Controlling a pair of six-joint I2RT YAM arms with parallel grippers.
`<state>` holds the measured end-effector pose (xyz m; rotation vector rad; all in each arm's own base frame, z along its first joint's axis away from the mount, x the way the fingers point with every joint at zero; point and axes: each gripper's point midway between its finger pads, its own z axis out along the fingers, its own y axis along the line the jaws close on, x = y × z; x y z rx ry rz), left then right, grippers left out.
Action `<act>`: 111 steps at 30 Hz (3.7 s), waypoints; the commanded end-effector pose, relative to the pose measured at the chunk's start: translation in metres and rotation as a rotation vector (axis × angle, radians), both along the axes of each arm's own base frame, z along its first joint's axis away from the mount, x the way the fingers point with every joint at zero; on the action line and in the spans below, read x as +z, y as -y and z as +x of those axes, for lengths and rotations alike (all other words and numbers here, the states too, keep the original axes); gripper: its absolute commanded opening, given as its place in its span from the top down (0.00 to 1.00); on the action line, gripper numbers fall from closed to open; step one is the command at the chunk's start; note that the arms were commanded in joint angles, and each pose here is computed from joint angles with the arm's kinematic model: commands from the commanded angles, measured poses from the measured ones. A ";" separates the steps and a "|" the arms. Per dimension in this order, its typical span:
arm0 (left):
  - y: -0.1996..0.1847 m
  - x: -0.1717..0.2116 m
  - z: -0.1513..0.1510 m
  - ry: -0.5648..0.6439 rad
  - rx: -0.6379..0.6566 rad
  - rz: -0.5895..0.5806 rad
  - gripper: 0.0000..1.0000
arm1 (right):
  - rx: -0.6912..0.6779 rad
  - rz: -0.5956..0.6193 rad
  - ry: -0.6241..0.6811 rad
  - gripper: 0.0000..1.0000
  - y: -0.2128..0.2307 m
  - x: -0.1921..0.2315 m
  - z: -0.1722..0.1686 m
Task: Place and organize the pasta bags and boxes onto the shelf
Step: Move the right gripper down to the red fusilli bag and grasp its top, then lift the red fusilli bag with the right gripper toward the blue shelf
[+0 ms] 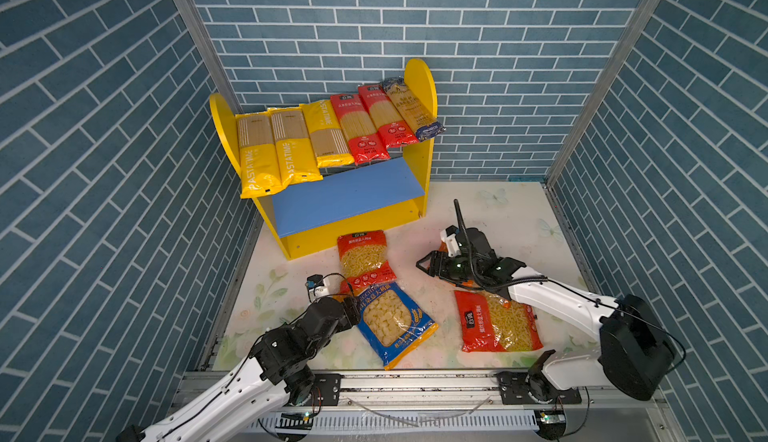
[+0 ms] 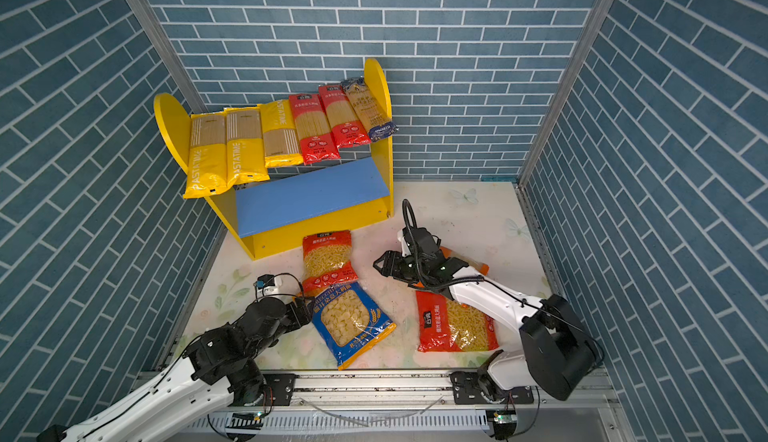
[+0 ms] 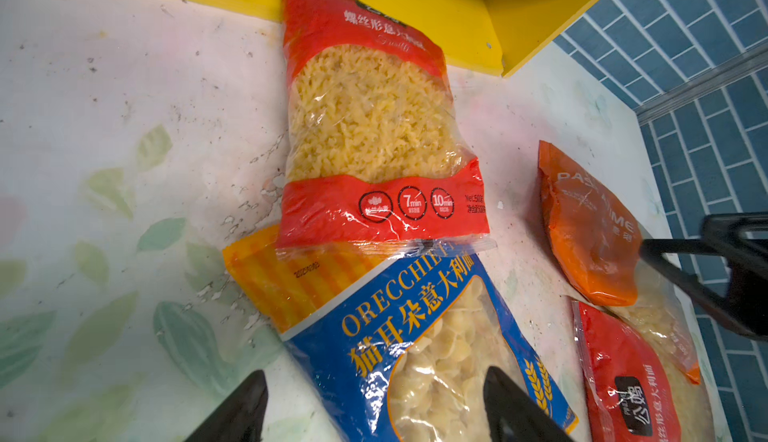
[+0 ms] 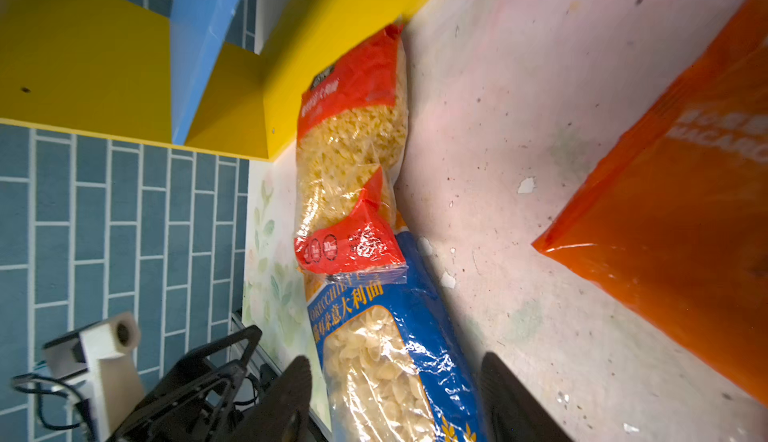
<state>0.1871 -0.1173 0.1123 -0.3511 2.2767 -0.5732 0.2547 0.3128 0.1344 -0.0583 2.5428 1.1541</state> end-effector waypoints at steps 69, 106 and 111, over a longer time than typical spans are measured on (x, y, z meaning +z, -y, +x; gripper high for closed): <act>0.047 0.004 0.033 -0.046 -0.229 -0.158 0.19 | 0.006 0.307 -0.333 0.42 -0.029 -0.059 -0.042; 0.046 0.026 0.054 0.038 -0.280 -0.226 0.75 | 0.150 0.290 0.177 0.95 -0.098 0.031 0.000; 0.039 0.034 0.046 0.077 -0.254 -0.247 0.84 | 0.210 0.426 0.347 1.00 -0.107 0.080 0.001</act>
